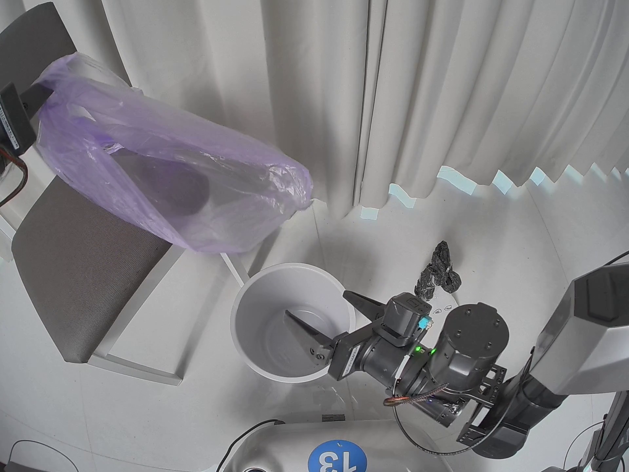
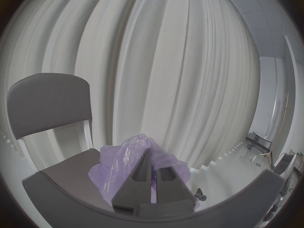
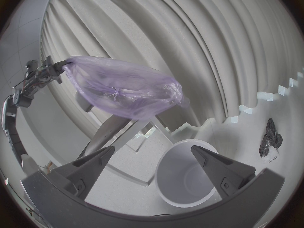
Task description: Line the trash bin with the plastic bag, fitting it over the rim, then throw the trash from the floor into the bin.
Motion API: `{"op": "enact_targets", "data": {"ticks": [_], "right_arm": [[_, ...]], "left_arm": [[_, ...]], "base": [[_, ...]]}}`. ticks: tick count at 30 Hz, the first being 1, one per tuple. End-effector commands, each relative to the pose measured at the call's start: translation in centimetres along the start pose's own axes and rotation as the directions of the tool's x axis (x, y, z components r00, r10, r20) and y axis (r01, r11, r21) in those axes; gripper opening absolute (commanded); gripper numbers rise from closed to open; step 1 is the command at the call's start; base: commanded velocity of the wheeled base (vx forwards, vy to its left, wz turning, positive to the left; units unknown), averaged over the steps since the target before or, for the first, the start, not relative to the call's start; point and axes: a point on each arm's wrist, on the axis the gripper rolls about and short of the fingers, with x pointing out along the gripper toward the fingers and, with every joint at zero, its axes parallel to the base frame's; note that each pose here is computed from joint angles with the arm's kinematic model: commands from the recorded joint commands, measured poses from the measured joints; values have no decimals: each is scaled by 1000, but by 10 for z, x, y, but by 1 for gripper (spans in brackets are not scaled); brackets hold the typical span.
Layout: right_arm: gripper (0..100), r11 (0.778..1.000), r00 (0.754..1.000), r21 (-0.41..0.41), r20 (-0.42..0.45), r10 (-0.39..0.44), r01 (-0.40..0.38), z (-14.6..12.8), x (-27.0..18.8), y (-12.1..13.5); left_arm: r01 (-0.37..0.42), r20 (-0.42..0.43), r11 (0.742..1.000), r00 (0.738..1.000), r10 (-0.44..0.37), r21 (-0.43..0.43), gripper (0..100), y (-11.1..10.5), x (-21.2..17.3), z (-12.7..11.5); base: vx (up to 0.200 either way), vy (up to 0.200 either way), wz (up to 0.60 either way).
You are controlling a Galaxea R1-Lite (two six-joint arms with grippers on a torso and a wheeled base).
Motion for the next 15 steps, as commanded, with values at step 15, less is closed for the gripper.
{"op": "enact_targets", "data": {"ticks": [15], "right_arm": [[100, 992, 993, 70, 46, -105, 102, -24, 37, -15]], "left_arm": [[26, 82, 999, 996, -24, -20, 0, -1, -15, 20]], "base": [[0, 0, 0]]}}
